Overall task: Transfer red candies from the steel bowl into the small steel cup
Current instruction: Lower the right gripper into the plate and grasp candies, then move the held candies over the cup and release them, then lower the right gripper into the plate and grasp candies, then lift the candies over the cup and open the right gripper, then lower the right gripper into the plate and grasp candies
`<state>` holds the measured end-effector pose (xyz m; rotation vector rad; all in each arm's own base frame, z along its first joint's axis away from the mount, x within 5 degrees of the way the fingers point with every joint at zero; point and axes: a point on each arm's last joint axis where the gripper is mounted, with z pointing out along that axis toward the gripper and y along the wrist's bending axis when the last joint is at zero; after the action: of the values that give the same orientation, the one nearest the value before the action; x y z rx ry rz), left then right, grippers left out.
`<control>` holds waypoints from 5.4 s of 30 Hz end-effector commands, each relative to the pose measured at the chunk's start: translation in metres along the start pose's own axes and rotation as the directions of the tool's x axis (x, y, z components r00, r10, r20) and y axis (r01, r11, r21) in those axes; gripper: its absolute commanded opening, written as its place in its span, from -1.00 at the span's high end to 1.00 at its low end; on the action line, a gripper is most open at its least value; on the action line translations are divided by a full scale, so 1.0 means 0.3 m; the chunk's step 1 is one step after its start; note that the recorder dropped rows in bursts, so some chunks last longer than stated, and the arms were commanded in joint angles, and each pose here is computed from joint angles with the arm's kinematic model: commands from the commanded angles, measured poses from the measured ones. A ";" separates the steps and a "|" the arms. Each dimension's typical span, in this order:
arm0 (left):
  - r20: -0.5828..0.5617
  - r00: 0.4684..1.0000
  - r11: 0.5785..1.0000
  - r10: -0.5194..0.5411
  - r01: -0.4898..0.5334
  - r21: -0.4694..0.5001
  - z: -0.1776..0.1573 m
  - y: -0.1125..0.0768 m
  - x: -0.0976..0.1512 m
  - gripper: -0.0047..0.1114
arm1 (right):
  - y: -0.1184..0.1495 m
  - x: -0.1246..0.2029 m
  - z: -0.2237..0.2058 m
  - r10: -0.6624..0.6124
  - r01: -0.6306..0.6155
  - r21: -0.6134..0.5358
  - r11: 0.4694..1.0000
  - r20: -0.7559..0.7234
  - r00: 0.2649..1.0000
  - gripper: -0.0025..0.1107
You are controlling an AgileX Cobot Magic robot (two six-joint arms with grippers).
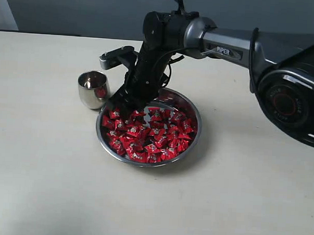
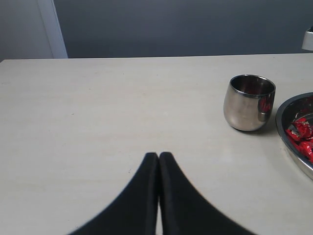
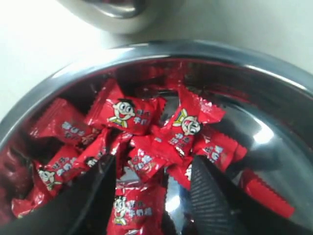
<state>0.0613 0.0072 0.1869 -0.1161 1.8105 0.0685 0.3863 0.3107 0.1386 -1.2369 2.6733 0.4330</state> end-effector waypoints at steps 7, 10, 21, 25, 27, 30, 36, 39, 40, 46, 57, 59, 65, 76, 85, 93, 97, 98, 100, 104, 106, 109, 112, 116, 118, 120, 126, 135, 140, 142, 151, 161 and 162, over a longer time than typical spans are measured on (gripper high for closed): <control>0.011 1.000 1.000 0.000 0.000 0.005 -0.002 -0.001 0.000 0.91 | -0.005 -0.001 0.021 0.019 -0.019 -0.015 1.000 0.011 1.000 0.14; 0.011 1.000 1.000 0.000 0.000 0.005 -0.002 -0.001 0.000 0.91 | -0.010 0.007 0.051 0.024 -0.024 -0.019 1.000 -0.007 1.000 0.14; 0.011 1.000 1.000 0.000 0.000 0.005 -0.002 -0.001 0.000 0.91 | -0.008 -0.002 0.038 0.025 -0.025 -0.017 1.000 0.016 1.000 0.54; 0.011 1.000 1.000 0.000 0.000 0.005 -0.002 -0.001 0.000 0.91 | 0.001 -0.012 -0.006 0.018 -0.017 -0.013 1.000 0.038 0.999 0.85; 0.011 1.000 1.000 0.000 0.000 0.005 -0.002 -0.001 0.000 0.91 | 0.007 -0.018 -0.033 0.012 -0.012 -0.009 1.000 0.052 0.999 0.88; 0.011 1.000 1.000 0.000 0.000 0.005 -0.002 -0.001 0.000 0.91 | 0.018 -0.028 -0.085 0.004 -0.004 -0.004 1.000 0.080 0.997 0.88; 0.011 1.000 1.000 0.000 0.000 0.005 -0.002 -0.001 0.000 0.91 | 0.036 -0.048 -0.170 -0.009 0.007 0.012 1.000 0.149 0.989 0.88; 0.011 1.000 1.000 0.000 0.000 0.005 -0.002 -0.001 0.000 0.91 | 0.039 -0.067 -0.191 -0.002 -0.002 0.017 1.000 0.216 0.976 0.88; 0.011 1.000 1.000 0.000 0.000 0.005 -0.002 -0.001 0.000 0.91 | 0.044 -0.086 -0.200 0.025 -0.025 -0.004 1.000 0.278 0.960 0.88; 0.011 1.000 1.000 0.000 0.000 0.005 -0.002 -0.001 0.000 0.91 | 0.052 -0.146 -0.221 0.069 -0.049 -0.056 0.997 0.473 0.878 0.88; 0.011 1.000 1.000 0.000 0.000 0.005 -0.002 -0.001 0.000 0.91 | 0.035 -0.161 -0.113 0.049 -0.005 -0.086 0.996 0.518 0.854 0.87; 0.011 1.000 1.000 0.000 0.000 0.005 -0.002 -0.001 0.000 0.91 | 0.035 -0.160 -0.109 0.043 0.001 -0.085 0.996 0.516 0.855 0.72; 0.011 1.000 1.000 0.000 0.000 0.005 -0.002 -0.001 0.000 0.91 | 0.035 -0.160 -0.109 0.043 0.001 -0.086 0.996 0.515 0.856 0.30; 0.011 1.000 1.000 0.000 0.000 0.005 -0.002 -0.001 0.000 0.91 | 0.056 -0.070 -0.206 -0.099 0.103 -0.004 0.995 0.229 0.968 0.30; 0.011 1.000 1.000 0.000 0.000 0.005 -0.002 -0.001 0.000 0.91 | 0.011 -0.040 -0.147 -0.101 0.092 0.084 0.992 0.114 0.988 0.30; 0.011 1.000 1.000 0.000 0.000 0.005 -0.002 -0.001 0.000 0.91 | -0.030 -0.014 -0.034 -0.046 0.042 0.114 0.993 0.033 0.998 0.30; 0.011 1.000 1.000 0.000 0.000 0.005 -0.002 -0.001 0.000 0.91 | -0.032 -0.014 -0.030 -0.047 0.043 0.116 0.992 0.036 0.998 0.30; 0.011 1.000 1.000 0.000 0.000 0.005 -0.002 -0.001 0.000 0.91 | -0.034 -0.015 -0.027 -0.049 0.044 0.120 0.992 0.038 0.998 0.30; 0.011 1.000 1.000 0.000 0.000 0.005 -0.002 -0.001 0.000 0.91 | -0.040 -0.013 -0.021 -0.060 0.055 0.136 0.989 0.032 0.998 0.30; 0.011 1.000 1.000 0.000 0.000 0.005 -0.002 -0.001 0.000 0.91 | -0.051 -0.004 0.008 -0.061 0.059 0.147 0.987 0.007 0.998 0.30; 0.011 1.000 1.000 0.000 0.000 0.005 -0.002 -0.001 0.000 0.91 | -0.054 0.001 0.022 -0.058 0.058 0.143 0.988 -0.005 0.998 0.30; 0.011 1.000 1.000 0.000 0.000 0.005 -0.002 -0.001 0.000 0.91 | -0.056 0.006 0.040 -0.051 0.052 0.137 0.989 -0.017 0.999 0.30; 0.011 1.000 1.000 0.000 0.000 0.005 -0.002 -0.001 0.000 0.91 | -0.057 0.007 0.043 -0.048 0.050 0.137 0.989 -0.018 0.999 0.30; 0.011 1.000 1.000 0.000 0.000 0.005 -0.002 -0.001 0.000 0.91 | -0.057 0.007 0.043 -0.049 0.051 0.138 0.989 -0.019 0.999 0.33; 0.011 1.000 1.000 0.000 0.000 0.005 -0.002 -0.001 0.000 0.91 | -0.058 0.008 0.043 -0.049 0.052 0.138 0.989 -0.023 0.999 0.47; 0.011 1.000 1.000 0.000 0.000 0.005 -0.002 -0.001 0.000 0.91 | -0.057 0.009 0.043 -0.049 0.052 0.138 0.989 -0.025 0.998 0.74; 0.011 1.000 1.000 0.000 0.000 0.005 -0.002 -0.001 0.000 0.91 | -0.052 0.010 0.030 -0.047 0.051 0.132 0.990 -0.030 0.998 0.96; 0.011 1.000 1.000 0.000 0.000 0.005 -0.002 -0.001 0.000 0.91 | 0.016 -0.071 -0.216 -0.050 0.023 0.120 0.992 0.228 0.972 0.96; 0.011 1.000 1.000 0.000 0.000 0.005 -0.002 -0.001 0.000 0.91 | 0.047 -0.131 -0.241 -0.004 -0.003 0.017 1.000 0.432 0.902 0.96; 0.011 1.000 1.000 0.000 0.000 0.005 -0.002 -0.001 0.000 0.91 | 0.052 -0.145 -0.227 0.002 0.006 -0.015 1.000 0.474 0.880 0.96; 0.011 1.000 1.000 0.000 0.000 0.005 -0.002 -0.001 0.000 0.91 | 0.036 -0.154 -0.138 0.013 0.011 -0.047 0.999 0.494 0.869 0.44; 0.011 1.000 1.000 0.000 0.000 0.005 -0.002 -0.001 0.000 0.91 | 0.031 -0.134 -0.159 -0.026 0.044 -0.032 0.999 0.440 0.898 0.42; 0.011 1.000 1.000 0.000 0.000 0.005 -0.002 -0.001 0.000 0.91 | 0.029 -0.121 -0.170 -0.031 0.049 -0.034 0.998 0.402 0.915 0.42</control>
<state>0.0613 0.0072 0.1869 -0.1161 1.8105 0.0685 0.4031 0.3362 0.1854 -1.0138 2.2723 0.7027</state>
